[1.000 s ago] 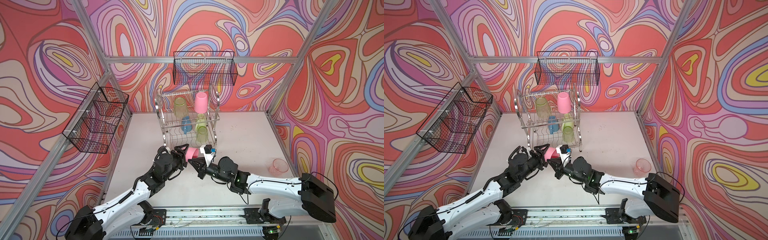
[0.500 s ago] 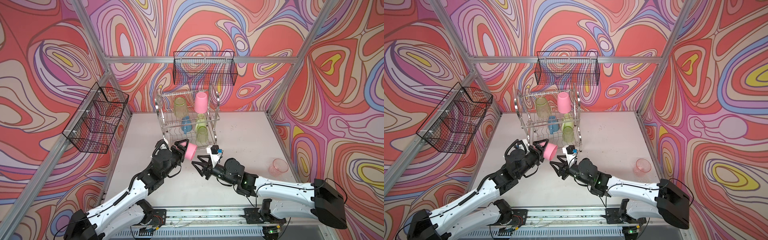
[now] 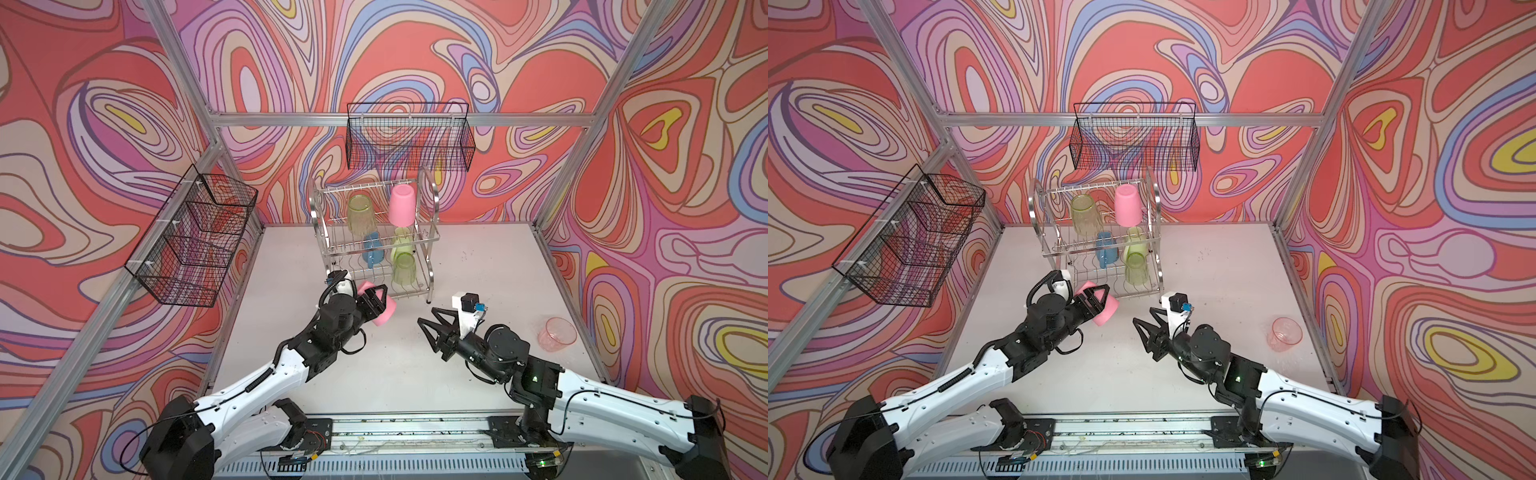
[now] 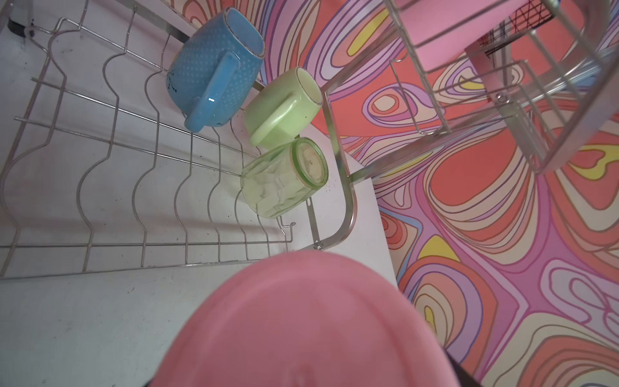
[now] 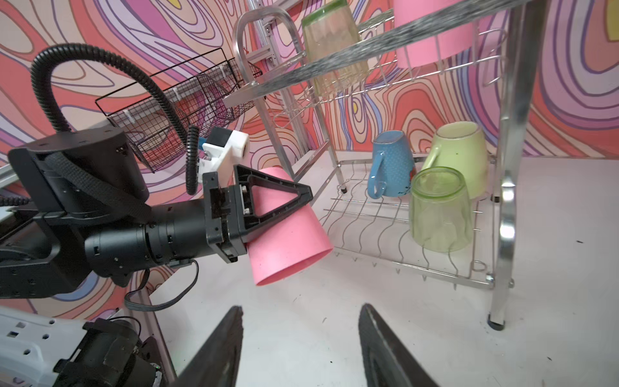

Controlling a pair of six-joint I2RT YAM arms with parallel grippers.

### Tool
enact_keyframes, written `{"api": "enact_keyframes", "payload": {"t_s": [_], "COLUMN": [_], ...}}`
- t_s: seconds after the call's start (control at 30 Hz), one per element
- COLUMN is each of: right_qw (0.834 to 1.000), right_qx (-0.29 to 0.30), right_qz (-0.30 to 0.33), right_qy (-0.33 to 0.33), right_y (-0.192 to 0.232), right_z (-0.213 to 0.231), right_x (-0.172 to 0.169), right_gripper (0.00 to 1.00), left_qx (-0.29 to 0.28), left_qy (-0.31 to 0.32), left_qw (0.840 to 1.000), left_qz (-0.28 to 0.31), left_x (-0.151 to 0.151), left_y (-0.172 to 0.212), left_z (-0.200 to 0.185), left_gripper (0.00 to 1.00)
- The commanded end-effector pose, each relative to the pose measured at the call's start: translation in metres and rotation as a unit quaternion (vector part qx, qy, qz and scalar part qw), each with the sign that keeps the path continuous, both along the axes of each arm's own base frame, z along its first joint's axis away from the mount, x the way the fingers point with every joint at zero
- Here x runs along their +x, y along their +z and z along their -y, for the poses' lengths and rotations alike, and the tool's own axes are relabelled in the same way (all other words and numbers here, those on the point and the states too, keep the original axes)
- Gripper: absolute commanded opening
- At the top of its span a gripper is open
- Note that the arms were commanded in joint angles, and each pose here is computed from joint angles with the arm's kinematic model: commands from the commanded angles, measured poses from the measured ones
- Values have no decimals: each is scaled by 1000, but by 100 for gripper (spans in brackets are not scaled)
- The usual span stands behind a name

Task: Load the cups into the dish rack
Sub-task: 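Open the right gripper and withdraw it while left gripper holds the pink cup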

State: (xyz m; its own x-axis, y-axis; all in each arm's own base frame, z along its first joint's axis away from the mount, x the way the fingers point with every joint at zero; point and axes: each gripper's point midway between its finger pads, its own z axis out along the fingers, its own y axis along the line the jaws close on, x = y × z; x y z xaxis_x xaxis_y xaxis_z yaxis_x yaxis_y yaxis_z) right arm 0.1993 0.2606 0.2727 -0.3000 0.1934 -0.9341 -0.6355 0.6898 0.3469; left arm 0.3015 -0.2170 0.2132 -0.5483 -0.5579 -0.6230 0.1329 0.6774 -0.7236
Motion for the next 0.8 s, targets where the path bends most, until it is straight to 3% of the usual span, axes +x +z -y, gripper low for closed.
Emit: {"api": "enact_keyframes", "payload": {"t_s": [0.0,0.4,0.77], "right_qw": [999,995,991], "right_qx": [-36,-50,-58], "right_qz": [7,34,53], "right_qy": [-40,-85,-108], "right_y": [-11,-7,-12], "right_z": [19,41,51], "right_x": [5,11,14], "right_gripper": [57,56,56], "left_qx": [62,205,262], "left_qy": [-45,-70,-52], "left_qw": [994,963,946], "left_qz": [82,161,186], "left_x": [5,10,21], "left_y": [23,30,21], "left_z": [13,8,5], "left_gripper": [61,62,62]}}
